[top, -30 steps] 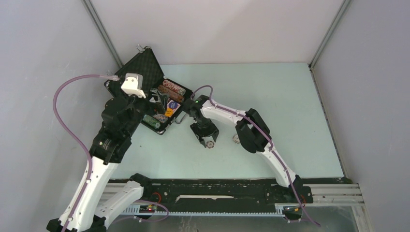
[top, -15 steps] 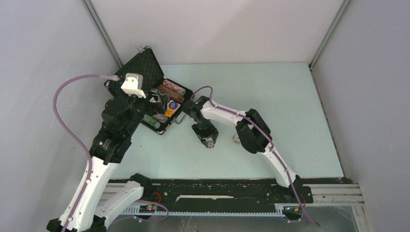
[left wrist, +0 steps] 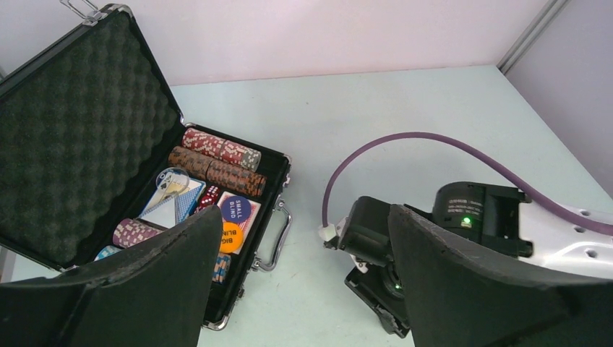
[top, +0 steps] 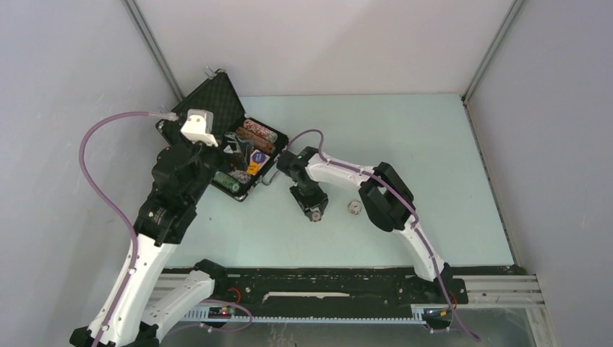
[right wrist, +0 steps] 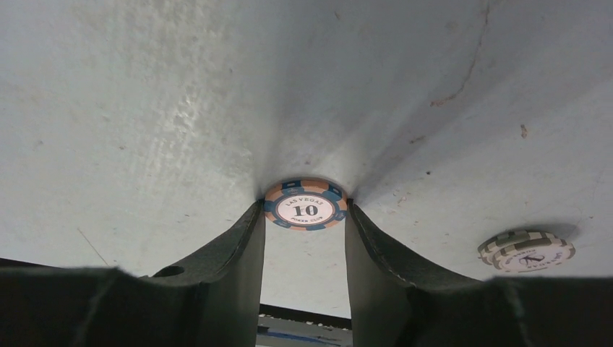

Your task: Pack up texas hold em set

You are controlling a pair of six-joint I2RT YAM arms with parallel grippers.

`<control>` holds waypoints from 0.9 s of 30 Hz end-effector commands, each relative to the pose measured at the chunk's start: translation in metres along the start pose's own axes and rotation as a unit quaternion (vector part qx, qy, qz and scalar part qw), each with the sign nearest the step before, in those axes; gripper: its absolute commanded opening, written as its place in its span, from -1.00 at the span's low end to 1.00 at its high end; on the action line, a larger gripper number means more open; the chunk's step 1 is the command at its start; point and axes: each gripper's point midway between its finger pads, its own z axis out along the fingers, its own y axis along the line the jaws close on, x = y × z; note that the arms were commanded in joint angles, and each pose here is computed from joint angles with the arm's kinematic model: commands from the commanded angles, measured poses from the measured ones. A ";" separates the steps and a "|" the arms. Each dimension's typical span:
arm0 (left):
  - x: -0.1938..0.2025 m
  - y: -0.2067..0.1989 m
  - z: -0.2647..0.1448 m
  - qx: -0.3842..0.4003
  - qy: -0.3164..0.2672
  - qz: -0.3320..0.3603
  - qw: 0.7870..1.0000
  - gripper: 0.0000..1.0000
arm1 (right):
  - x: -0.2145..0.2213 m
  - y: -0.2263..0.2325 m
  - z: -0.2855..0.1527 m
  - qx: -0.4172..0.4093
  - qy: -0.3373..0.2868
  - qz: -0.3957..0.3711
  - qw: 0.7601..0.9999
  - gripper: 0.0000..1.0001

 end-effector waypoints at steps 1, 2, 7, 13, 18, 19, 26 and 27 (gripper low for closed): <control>0.001 -0.002 0.005 0.006 -0.009 -0.014 1.000 0.80 | -0.011 -0.008 -0.022 0.004 -0.073 -0.011 0.997 -0.50; 0.001 -0.001 0.006 0.004 -0.010 -0.019 1.000 0.81 | -0.015 -0.006 -0.025 -0.010 -0.091 -0.018 0.996 -0.53; 0.010 0.009 0.020 -0.007 0.001 -0.057 0.998 0.84 | -0.026 -0.016 -0.046 -0.016 -0.171 -0.042 0.984 -0.69; 0.032 0.019 0.049 0.016 0.042 -0.129 0.991 0.84 | -0.027 -0.027 -0.077 -0.034 -0.255 -0.073 0.964 -0.79; 0.057 0.008 0.077 0.085 0.099 -0.202 0.971 0.83 | -0.017 -0.029 -0.106 -0.053 -0.308 -0.115 0.943 -0.77; 0.064 0.004 0.082 0.102 0.114 -0.216 0.964 0.83 | -0.014 -0.030 -0.111 -0.060 -0.315 -0.116 0.940 -0.77; 0.099 -0.026 0.099 0.184 0.188 -0.288 0.921 0.76 | -0.007 -0.034 -0.159 -0.098 -0.408 -0.134 0.898 -0.81; 0.103 -0.031 0.099 0.189 0.196 -0.291 0.917 0.76 | -0.005 -0.034 -0.165 -0.100 -0.421 -0.139 0.891 -0.81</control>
